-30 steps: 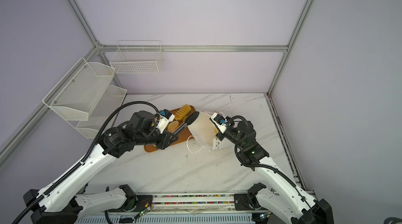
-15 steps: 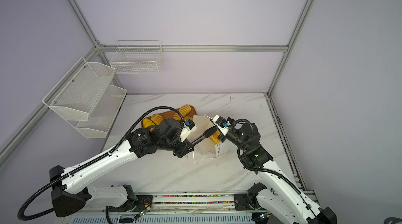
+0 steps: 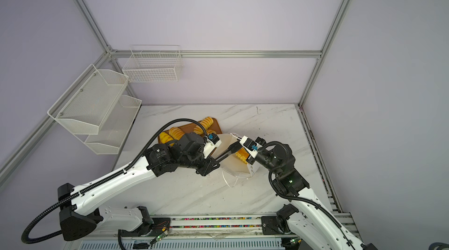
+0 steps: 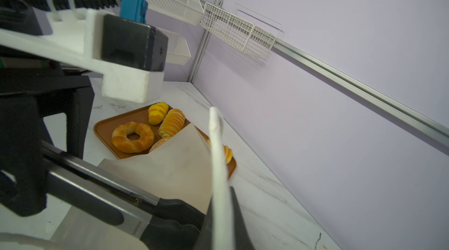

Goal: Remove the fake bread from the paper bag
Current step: 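Move the open left tongs back to the paper bag mouth, then reach the left tongs deeper into the bag toward the yellow bread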

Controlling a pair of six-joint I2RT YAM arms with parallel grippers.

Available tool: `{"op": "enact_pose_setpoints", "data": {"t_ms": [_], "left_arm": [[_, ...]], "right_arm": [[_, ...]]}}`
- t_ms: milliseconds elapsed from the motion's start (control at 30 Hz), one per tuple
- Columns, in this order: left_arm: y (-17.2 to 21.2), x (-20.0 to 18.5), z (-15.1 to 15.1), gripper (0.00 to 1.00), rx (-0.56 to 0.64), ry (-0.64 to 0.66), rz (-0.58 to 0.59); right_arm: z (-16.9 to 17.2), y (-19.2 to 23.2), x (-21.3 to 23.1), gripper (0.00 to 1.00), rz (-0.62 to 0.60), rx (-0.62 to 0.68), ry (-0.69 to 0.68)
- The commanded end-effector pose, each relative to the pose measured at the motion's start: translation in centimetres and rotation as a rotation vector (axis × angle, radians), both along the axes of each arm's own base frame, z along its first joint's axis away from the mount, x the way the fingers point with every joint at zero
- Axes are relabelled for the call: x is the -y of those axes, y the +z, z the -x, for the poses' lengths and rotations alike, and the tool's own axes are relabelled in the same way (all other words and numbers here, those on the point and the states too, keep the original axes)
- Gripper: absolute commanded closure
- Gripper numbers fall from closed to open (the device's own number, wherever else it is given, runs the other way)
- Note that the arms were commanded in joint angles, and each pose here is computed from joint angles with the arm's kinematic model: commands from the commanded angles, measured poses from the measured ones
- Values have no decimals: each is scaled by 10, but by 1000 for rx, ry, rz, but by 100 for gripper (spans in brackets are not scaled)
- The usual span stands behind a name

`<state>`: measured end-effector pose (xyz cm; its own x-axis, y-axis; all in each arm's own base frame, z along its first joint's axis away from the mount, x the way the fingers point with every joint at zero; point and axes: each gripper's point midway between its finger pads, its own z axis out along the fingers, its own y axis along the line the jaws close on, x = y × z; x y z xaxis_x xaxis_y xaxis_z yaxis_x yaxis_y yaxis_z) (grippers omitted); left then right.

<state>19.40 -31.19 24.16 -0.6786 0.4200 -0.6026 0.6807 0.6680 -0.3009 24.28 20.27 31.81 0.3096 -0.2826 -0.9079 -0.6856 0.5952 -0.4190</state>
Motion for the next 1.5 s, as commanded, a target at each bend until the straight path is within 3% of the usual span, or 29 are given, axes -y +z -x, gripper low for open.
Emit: {"op": "enact_pose_setpoints", "data": {"t_ms": [0,333,500,667,1067,1300,1467], "left_arm": [[-8,12,0,72,-18,-7,8],[-27,24,-31,72,7,73,-85],[-36,26,-57,72,33,182,-103],[-43,23,-72,69,8,242,-129],[-15,-3,-58,64,31,213,-113],[21,-23,-48,64,41,236,-88],[54,-12,-39,65,-8,214,-5]], "right_arm": [[-1,12,8,100,2,76,-42],[-41,29,29,100,5,171,-271],[-54,35,17,100,49,231,-253],[-56,15,6,100,48,181,-197],[-61,5,31,100,-29,68,-334],[-63,-1,31,100,-65,36,-339],[-63,2,31,100,-97,18,-339]]}}
